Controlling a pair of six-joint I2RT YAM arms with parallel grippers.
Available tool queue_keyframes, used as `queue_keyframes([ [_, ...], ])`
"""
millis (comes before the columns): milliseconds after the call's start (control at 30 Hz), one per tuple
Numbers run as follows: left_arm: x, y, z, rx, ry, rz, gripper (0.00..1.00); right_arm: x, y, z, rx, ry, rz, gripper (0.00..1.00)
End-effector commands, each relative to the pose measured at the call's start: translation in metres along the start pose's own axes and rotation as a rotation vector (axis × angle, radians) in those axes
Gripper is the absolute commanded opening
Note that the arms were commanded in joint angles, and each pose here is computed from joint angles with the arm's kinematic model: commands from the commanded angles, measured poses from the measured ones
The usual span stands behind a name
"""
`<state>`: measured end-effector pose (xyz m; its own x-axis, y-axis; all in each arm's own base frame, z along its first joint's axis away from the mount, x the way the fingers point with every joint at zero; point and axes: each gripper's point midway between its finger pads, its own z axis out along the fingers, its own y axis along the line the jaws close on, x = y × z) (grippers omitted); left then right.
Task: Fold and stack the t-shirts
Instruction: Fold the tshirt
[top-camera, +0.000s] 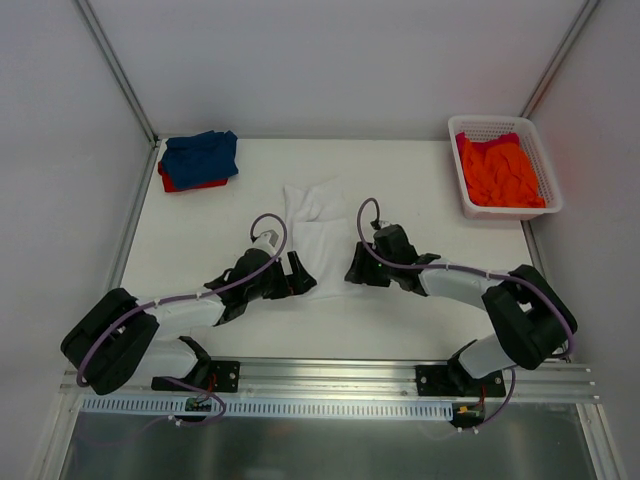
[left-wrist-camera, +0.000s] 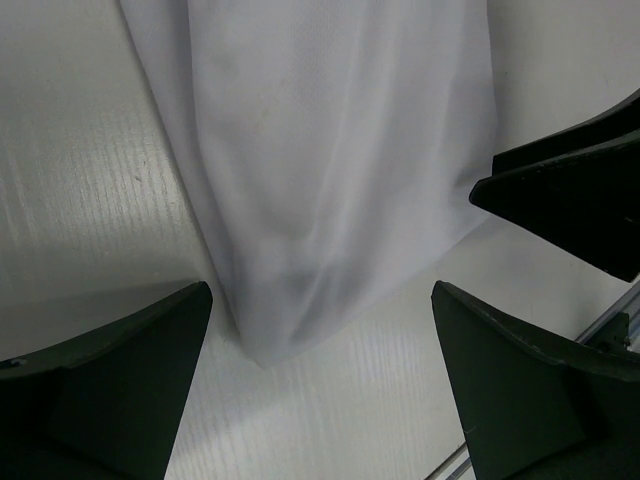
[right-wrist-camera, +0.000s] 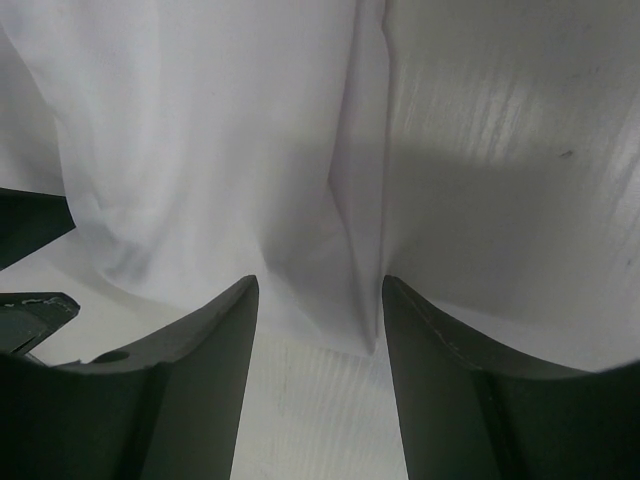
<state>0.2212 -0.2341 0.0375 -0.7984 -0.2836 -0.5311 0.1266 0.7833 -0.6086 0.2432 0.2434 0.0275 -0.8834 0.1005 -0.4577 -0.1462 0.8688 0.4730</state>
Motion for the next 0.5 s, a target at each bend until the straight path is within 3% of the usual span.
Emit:
queue_keyframes([
  [0, 0.041, 0.037, -0.004, -0.120, 0.138, -0.027, 0.96, 0.007, 0.003, 0.006, 0.013, 0.023, 0.009, 0.56],
  [167, 0.048, 0.039, -0.001, -0.121, 0.158, -0.032, 0.93, 0.011, 0.004, 0.009, 0.012, 0.032, 0.010, 0.51],
  [300, 0.052, 0.037, -0.001, -0.113, 0.166, -0.035, 0.77, 0.011, 0.004, 0.009, 0.014, 0.030, 0.010, 0.33],
  [433, 0.053, 0.036, -0.002, -0.108, 0.170, -0.044, 0.20, 0.010, 0.004, 0.008, 0.020, 0.029, 0.011, 0.11],
  [467, 0.054, 0.036, -0.003, -0.108, 0.172, -0.044, 0.13, 0.011, 0.004, 0.008, 0.019, 0.030, 0.012, 0.09],
])
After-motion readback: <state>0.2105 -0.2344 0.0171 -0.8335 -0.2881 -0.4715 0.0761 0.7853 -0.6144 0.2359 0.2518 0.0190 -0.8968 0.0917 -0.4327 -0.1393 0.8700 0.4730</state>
